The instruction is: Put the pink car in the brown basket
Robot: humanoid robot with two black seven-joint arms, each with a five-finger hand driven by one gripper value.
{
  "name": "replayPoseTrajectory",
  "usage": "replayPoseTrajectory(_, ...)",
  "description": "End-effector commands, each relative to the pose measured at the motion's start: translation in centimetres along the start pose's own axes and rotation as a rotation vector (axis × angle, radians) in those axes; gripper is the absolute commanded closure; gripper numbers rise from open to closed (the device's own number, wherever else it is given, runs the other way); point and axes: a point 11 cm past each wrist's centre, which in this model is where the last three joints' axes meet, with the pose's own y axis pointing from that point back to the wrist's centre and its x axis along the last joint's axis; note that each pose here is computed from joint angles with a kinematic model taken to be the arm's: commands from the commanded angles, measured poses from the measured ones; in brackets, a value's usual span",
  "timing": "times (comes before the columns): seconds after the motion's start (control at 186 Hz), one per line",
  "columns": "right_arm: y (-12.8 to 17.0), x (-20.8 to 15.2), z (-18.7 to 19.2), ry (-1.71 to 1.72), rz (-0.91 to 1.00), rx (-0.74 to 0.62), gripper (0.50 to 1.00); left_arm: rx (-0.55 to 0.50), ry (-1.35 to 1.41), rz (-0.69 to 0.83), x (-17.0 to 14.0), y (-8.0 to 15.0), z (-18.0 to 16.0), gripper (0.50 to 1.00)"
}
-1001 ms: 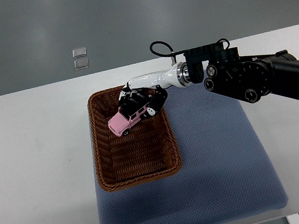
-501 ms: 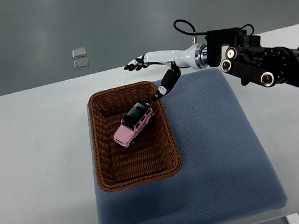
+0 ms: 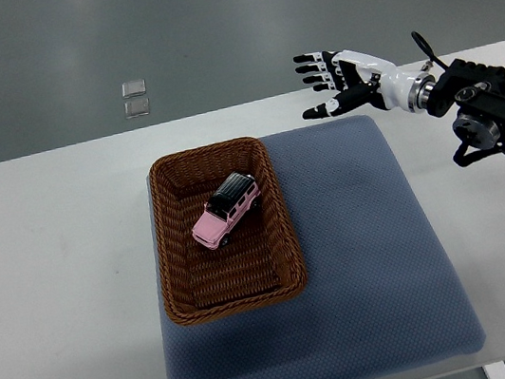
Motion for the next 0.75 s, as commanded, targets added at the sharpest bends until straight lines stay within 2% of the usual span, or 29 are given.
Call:
replayPoseTrajectory(0.0,0.9,1.1,1.6,-0.236,0.081,0.018,0.579,0.0,0.001,0.001,0.0,0.0,0.0,0.5)
replayPoseTrajectory(0.215,2.0,2.4,3.8,-0.6,0.201,0.054,0.579,0.0,-0.001,-0.001,0.0,0.0,0.0,0.5)
replayPoseTrajectory(0.743,2.7,2.3,4.4,-0.633,0.165,0.087,0.579,0.0,0.001,0.001,0.0,0.0,0.0,0.5)
